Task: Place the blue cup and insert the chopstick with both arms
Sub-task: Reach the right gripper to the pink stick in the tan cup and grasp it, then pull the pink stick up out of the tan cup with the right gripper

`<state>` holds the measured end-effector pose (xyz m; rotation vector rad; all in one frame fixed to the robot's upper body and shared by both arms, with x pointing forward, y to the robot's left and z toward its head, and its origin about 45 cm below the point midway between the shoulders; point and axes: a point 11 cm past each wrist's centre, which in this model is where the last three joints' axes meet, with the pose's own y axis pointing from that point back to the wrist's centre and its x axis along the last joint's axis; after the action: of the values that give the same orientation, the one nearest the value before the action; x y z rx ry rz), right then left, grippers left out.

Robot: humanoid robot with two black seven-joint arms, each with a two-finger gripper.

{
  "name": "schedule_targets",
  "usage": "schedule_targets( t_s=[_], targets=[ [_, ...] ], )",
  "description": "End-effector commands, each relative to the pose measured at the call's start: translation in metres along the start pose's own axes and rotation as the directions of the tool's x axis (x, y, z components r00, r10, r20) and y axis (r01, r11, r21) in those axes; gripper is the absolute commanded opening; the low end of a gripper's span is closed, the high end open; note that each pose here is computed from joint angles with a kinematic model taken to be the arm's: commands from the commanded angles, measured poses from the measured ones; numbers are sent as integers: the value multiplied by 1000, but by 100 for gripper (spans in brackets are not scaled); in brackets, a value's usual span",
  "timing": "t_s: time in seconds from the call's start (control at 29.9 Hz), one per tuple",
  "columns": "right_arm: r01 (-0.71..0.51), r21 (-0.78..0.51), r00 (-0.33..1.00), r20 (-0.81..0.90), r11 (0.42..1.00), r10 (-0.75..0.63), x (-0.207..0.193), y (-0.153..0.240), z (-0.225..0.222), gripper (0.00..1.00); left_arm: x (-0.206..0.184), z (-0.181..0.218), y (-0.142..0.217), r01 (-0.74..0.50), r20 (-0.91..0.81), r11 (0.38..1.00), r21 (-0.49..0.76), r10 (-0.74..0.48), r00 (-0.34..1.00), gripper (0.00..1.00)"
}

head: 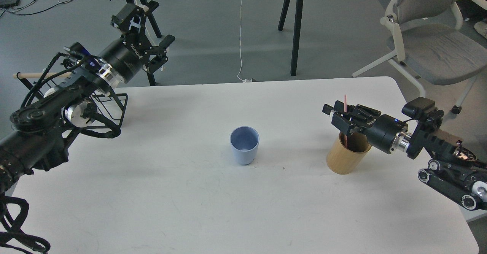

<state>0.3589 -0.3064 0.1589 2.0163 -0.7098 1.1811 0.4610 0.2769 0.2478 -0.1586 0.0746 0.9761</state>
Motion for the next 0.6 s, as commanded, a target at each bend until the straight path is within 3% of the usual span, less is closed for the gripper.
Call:
schedule_targets(
  t_s=[0.0,0.43,0.57],
  targets=[
    [11,-6,1000,-5,1000,-11,-2,4,2,30,-4,-3,-2,6,-9,1000,1,-6,1000,99],
    [4,-10,1000,-20,1000,-4,7,12,5,1,-4,-4,-2,5,-11,1000,1,-5,1000,99],
    [-18,12,999,-44,1000,18,28,25,-1,0,-3,-5,-1,3,-11,1000,3,-3,1000,99]
  ],
)
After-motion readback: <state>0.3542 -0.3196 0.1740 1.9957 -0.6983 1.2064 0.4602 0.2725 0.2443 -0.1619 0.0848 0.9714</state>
